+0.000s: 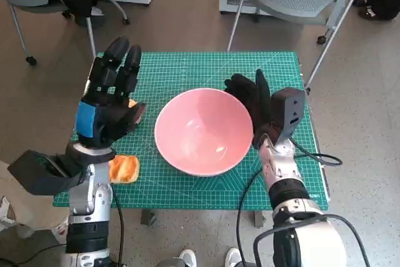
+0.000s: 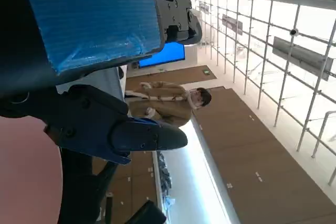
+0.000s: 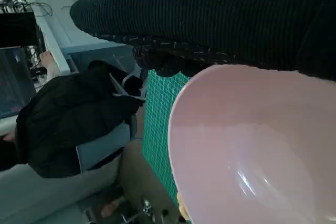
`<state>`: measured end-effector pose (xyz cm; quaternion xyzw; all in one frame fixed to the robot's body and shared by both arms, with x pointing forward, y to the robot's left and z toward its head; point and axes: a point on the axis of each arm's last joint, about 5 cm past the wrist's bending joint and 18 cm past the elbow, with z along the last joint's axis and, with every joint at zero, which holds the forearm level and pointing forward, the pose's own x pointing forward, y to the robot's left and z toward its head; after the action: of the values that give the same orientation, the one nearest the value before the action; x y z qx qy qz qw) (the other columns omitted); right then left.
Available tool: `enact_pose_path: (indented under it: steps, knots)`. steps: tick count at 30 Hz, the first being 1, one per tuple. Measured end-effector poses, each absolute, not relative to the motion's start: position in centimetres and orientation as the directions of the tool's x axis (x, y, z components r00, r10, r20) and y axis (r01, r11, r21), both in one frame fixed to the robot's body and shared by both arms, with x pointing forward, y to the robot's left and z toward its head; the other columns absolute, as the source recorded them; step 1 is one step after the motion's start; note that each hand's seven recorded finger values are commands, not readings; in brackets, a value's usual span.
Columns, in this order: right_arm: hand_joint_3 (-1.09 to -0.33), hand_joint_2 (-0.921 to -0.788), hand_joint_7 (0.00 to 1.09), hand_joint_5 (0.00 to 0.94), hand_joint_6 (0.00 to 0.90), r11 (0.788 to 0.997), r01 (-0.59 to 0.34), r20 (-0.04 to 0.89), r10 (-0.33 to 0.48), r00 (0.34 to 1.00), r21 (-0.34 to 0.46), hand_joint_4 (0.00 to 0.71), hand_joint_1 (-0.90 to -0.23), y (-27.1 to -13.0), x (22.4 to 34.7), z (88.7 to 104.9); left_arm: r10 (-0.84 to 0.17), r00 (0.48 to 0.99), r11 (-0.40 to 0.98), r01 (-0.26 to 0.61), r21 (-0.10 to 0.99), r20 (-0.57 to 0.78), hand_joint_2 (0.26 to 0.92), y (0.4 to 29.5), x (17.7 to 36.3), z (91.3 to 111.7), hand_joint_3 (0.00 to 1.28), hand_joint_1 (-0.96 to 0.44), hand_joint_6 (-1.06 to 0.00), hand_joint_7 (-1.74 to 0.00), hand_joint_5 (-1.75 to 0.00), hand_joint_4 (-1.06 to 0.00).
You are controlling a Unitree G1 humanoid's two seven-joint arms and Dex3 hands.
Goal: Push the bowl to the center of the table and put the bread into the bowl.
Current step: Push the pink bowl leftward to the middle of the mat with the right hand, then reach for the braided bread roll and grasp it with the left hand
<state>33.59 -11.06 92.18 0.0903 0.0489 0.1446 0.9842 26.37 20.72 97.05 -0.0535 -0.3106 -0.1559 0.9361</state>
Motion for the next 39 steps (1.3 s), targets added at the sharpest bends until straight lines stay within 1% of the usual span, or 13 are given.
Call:
enact_pose_path:
  steps: [3,6,11,16,18,23,28,32,39]
  knots:
    - [-0.890,-0.921,0.02,0.006,0.088,0.943,-0.279,-0.052,0.292,0.955,0.184,0.013,-0.599,-11.4,33.7,92.4,-0.261,0.758,0.945,0.327,-0.002,0.597,0.921,20.7,26.4,97.0,0.29,-0.46,0.00,-0.47,0.00,-0.04]
    - [-0.881,-0.921,0.02,0.010,0.095,0.945,-0.280,-0.014,0.286,0.958,0.167,0.025,-0.594,-11.8,33.9,93.0,-0.262,0.760,0.945,0.328,-0.002,0.594,0.921,20.8,26.4,96.8,0.29,-0.46,0.00,-0.46,0.00,-0.03]
    - [-0.869,-0.921,0.02,0.015,0.104,0.947,-0.294,0.104,0.282,0.954,0.128,0.039,-0.592,-12.5,34.3,94.2,-0.264,0.769,0.945,0.328,-0.006,0.582,0.921,20.9,26.5,96.4,0.29,-0.48,0.00,-0.46,0.00,-0.03]
    - [-0.860,-0.921,0.03,0.016,0.113,0.942,-0.325,0.243,0.296,0.924,0.089,0.049,-0.630,-13.0,34.5,95.4,-0.264,0.777,0.944,0.329,-0.010,0.572,0.921,20.9,26.6,96.0,0.28,-0.49,0.00,-0.46,-0.01,-0.04]
    - [-0.861,-0.921,0.03,0.018,0.121,0.938,-0.340,0.299,0.305,0.904,0.072,0.056,-0.645,-13.1,34.5,95.8,-0.265,0.778,0.944,0.329,-0.011,0.569,0.921,20.9,26.6,95.9,0.28,-0.49,0.00,-0.46,-0.01,-0.04]
    - [-0.873,-0.921,0.04,0.019,0.131,0.924,-0.381,0.448,0.331,0.831,0.023,0.066,-0.653,-13.4,34.4,96.8,-0.274,0.776,0.941,0.338,-0.008,0.567,0.921,20.9,26.9,95.8,0.27,-0.50,0.00,-0.45,0.00,-0.04]
    - [-0.890,-0.921,0.04,0.017,0.133,0.910,-0.413,0.590,0.351,0.727,-0.032,0.068,-0.654,-13.8,34.0,97.6,-0.286,0.770,0.937,0.349,-0.001,0.571,0.921,20.8,27.2,95.8,0.26,-0.50,0.00,-0.43,0.00,-0.03]
    - [-0.893,-0.921,0.04,0.016,0.133,0.896,-0.441,0.657,0.362,0.661,-0.050,0.070,-0.656,-13.8,33.6,97.5,-0.294,0.768,0.934,0.357,0.000,0.570,0.921,20.8,27.5,95.7,0.26,-0.50,0.00,-0.42,0.00,-0.03]
    - [-0.892,-0.921,0.05,0.012,0.131,0.866,-0.498,0.710,0.384,0.590,-0.054,0.068,-0.651,-13.6,33.1,97.0,-0.307,0.762,0.929,0.371,0.005,0.570,0.921,20.7,27.8,95.7,0.25,-0.51,-0.01,-0.42,0.00,-0.03]
